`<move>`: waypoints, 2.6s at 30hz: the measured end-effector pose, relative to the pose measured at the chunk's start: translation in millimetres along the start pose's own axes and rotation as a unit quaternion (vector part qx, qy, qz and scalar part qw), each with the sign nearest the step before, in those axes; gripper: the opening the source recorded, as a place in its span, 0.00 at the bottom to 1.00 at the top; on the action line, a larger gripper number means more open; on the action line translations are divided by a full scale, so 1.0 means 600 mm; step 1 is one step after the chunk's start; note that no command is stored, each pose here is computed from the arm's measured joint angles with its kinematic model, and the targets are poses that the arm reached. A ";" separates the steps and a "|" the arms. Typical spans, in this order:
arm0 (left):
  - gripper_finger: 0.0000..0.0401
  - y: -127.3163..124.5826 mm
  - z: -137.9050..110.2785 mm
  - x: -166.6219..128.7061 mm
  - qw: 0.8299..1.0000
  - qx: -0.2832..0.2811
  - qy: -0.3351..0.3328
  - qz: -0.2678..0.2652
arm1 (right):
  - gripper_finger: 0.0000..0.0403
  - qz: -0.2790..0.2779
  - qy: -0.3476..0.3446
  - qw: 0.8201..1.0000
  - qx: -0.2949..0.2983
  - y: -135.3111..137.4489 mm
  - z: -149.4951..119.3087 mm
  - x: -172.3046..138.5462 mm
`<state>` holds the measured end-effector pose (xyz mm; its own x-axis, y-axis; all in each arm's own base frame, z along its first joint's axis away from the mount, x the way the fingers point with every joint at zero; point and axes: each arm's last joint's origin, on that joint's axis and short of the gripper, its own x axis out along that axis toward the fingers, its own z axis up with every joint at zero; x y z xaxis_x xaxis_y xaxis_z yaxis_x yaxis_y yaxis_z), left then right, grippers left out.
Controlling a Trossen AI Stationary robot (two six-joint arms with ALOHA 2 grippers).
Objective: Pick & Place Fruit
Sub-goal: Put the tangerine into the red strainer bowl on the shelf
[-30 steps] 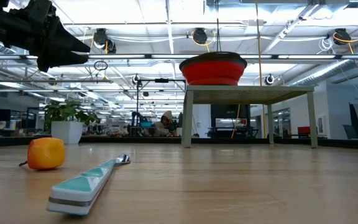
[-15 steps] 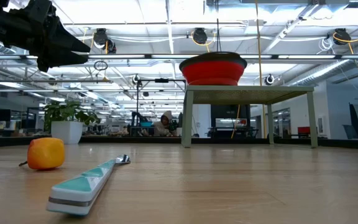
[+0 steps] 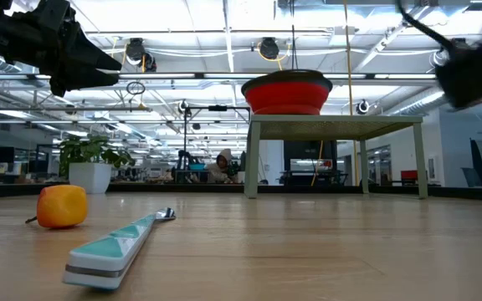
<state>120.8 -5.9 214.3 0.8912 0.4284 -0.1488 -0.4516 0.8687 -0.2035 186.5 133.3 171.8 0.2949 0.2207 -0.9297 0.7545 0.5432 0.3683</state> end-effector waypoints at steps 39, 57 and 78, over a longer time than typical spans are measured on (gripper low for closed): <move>0.56 0.000 0.000 0.000 0.998 0.067 0.000 0.000 | 0.27 0.347 -0.660 0.662 -0.075 0.063 0.237 -0.239; 0.56 0.000 0.001 0.000 0.998 0.063 -0.001 0.000 | 0.29 0.057 -0.753 0.555 -0.348 0.032 0.272 -0.265; 0.56 -0.001 0.004 0.000 0.999 0.052 -0.011 -0.003 | 0.31 -0.126 -0.665 0.636 -0.372 -0.011 0.334 -0.347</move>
<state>121.3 -6.0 216.9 0.8952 0.4277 -0.1257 -0.4405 0.8919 -0.1027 237.7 -78.9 361.7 0.8269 -0.5611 0.0381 0.5366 0.7669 -0.3520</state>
